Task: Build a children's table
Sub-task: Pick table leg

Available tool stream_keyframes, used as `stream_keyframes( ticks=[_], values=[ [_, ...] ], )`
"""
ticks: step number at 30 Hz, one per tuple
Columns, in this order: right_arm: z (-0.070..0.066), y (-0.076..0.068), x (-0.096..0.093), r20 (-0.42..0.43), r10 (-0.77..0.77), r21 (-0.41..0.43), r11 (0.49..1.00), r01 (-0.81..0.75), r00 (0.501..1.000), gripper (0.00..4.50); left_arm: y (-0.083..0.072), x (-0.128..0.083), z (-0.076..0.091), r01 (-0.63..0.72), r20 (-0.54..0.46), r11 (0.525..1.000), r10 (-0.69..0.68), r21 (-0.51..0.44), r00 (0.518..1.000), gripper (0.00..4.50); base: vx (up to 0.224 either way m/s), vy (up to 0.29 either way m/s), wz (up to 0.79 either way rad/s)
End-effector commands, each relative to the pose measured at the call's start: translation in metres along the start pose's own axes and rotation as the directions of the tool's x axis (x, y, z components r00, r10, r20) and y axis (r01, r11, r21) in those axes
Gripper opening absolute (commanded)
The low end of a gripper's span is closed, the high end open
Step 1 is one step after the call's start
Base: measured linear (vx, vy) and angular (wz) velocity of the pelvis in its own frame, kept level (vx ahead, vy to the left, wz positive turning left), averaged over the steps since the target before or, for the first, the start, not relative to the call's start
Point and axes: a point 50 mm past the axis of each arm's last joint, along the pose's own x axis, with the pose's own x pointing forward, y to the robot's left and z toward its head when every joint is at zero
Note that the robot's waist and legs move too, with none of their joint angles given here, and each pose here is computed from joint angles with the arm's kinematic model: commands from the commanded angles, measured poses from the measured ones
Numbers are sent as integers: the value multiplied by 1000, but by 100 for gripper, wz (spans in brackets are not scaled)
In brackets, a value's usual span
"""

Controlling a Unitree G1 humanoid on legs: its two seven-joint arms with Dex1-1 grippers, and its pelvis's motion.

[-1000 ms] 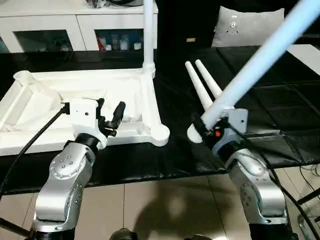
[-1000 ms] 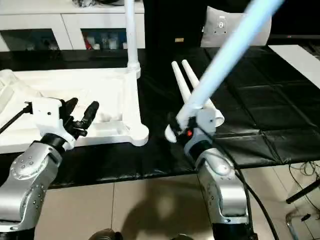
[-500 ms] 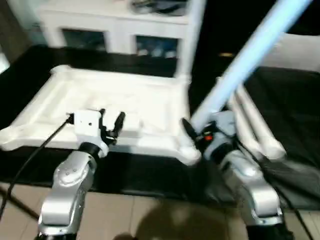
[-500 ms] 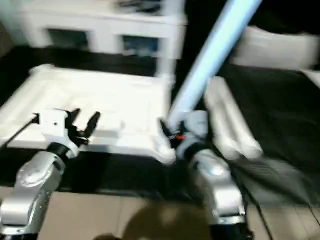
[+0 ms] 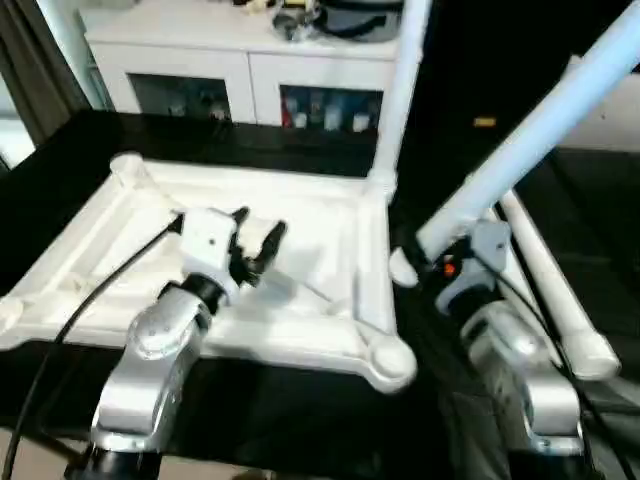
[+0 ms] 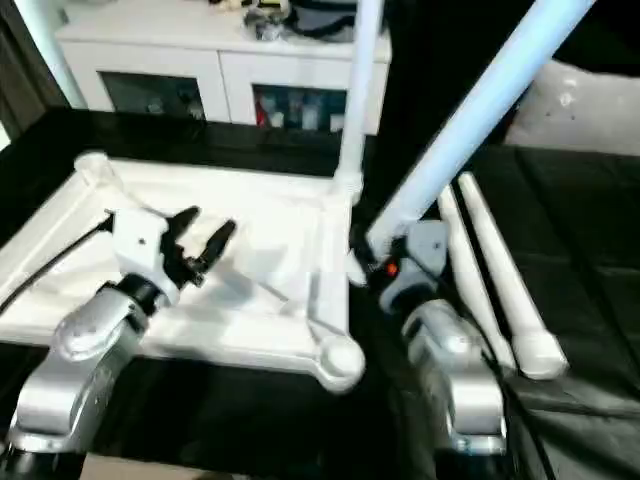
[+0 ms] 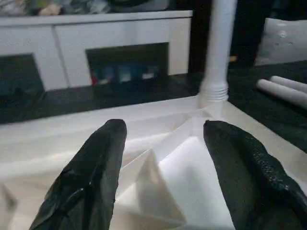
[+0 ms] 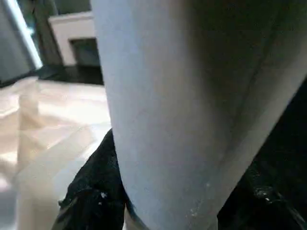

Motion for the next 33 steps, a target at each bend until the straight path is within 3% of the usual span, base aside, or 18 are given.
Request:
stream_keyframes(
  ticks=[1, 5, 8, 14, 17, 19, 22, 24, 26, 27, 28, 31, 33],
  values=[
    [1, 1, -4, -8, -14, -10, 1000, 14, 1000, 191, 0, 0, -1, -18, -2, 1000, 18, -26, 1000, 297, 0, 0, 0],
    [0, 4, -5, -15, -11, 0, 1000, 11, 1000, 191, 1, -1, -3, -49, -20, 998, 50, 46, 999, 297, -76, 38, -51],
    [4, 3, 0, -11, 9, -9, 1000, -9, 1000, 191, 0, -2, -2, -63, -2, 998, 62, -13, 998, 297, -100, 50, -34],
    [8, -3, 5, -21, 20, -47, 999, -21, 1000, 191, -1, 0, 1, -31, -10, 999, 32, 27, 999, 297, -50, 12, -4],
    [18, -14, 6, 4, 39, -92, 995, -38, 999, 190, -3, 0, 0, 58, -42, 998, -56, 38, 998, 297, 0, 0, 0],
    [25, -21, 6, 13, 68, -43, 997, -67, 998, 190, -3, 0, 2, 147, -67, 988, -145, 38, 987, 297, 0, 0, 0],
    [27, -24, 6, 9, 86, -46, 995, -86, 996, 190, -4, 1, 4, 225, -77, 973, -220, 57, 972, 297, 0, 0, 0],
    [28, -24, 6, 3, 141, -39, 989, -141, 990, 190, -6, 0, 6, 339, -103, 937, -330, 88, 939, 297, 0, 0, 0],
    [31, -22, 7, 42, 175, -56, 983, -172, 984, 190, -12, -4, 6, 544, -177, 830, -521, 125, 835, 297, 0, 0, 0],
    [31, -22, 7, 36, 176, -56, 983, -174, 984, 190, -12, -4, 6, 558, -183, 820, -533, 127, 826, 297, 0, 0, 0],
    [27, -23, 8, 10, 183, -59, 981, -182, 983, 190, -15, -6, 5, 623, -211, 770, -592, 139, 778, 297, 0, 0, 0],
    [23, -22, 7, -12, 204, -64, 977, -205, 979, 190, -19, -7, 3, 693, -252, 709, -653, 130, 715, 297, 0, 0, 0],
    [22, -22, 6, -18, 231, -56, 971, -232, 973, 190, -24, -8, 1, 766, -294, 632, -714, 119, 635, 297, 0, 0, 0]
  ],
)
